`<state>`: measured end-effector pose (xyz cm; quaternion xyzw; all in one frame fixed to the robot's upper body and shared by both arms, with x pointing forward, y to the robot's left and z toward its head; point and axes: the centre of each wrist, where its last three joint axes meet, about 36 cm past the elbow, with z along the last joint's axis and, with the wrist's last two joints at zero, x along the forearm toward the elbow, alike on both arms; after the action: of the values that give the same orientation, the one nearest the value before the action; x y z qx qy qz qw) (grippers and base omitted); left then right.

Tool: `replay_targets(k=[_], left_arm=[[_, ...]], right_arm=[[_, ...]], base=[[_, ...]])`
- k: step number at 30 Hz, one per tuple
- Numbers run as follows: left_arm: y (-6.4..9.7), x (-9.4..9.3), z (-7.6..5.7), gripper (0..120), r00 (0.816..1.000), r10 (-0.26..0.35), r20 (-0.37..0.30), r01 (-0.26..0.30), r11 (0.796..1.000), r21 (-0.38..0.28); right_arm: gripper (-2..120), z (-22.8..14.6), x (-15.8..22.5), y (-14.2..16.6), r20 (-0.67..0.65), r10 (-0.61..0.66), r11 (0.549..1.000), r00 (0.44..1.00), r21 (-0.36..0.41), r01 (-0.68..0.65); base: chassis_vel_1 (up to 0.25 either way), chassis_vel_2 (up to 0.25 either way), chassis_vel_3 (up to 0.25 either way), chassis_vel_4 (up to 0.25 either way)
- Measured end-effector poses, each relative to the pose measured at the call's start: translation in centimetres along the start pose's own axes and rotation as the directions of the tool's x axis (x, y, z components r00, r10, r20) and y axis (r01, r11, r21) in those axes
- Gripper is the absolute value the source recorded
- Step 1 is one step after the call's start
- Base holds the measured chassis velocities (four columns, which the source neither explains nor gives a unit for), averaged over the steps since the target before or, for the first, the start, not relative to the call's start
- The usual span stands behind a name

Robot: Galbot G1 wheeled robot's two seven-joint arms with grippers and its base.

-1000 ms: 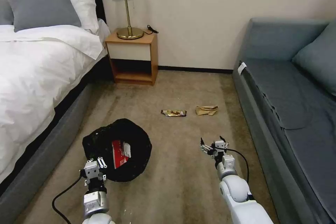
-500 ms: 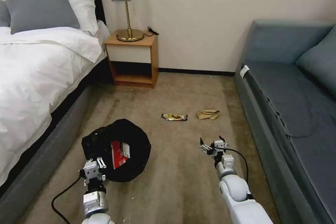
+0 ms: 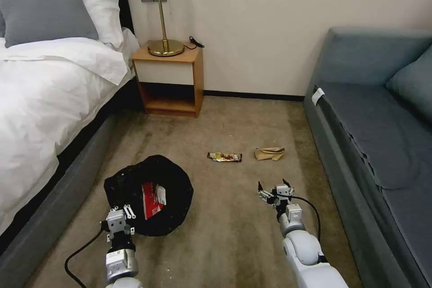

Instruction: Pick up the trash bin, then pick up the garbage on the floor and place it into the trash bin.

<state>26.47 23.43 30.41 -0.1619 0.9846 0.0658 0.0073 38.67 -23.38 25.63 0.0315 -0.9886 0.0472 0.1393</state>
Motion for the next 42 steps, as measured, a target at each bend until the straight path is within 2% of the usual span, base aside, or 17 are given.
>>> replay_targets(k=[18,42], left_arm=[[0.6,-0.6,0.1,3,1.000,-0.009,0.012,0.009,1.000,-0.011],[0.1,-0.8,0.6,3,1.000,-0.007,0.005,0.007,1.000,-0.008]], right_arm=[[100,-0.6,-1.0,0.3,0.007,-0.011,1.000,1.000,0.005,0.011],[100,-0.3,-1.2,0.0,-0.002,-0.022,1.000,1.000,0.015,0.022]], base=[[-0.102,0.096,0.103,-0.094],[-0.103,0.096,0.096,-0.095]])
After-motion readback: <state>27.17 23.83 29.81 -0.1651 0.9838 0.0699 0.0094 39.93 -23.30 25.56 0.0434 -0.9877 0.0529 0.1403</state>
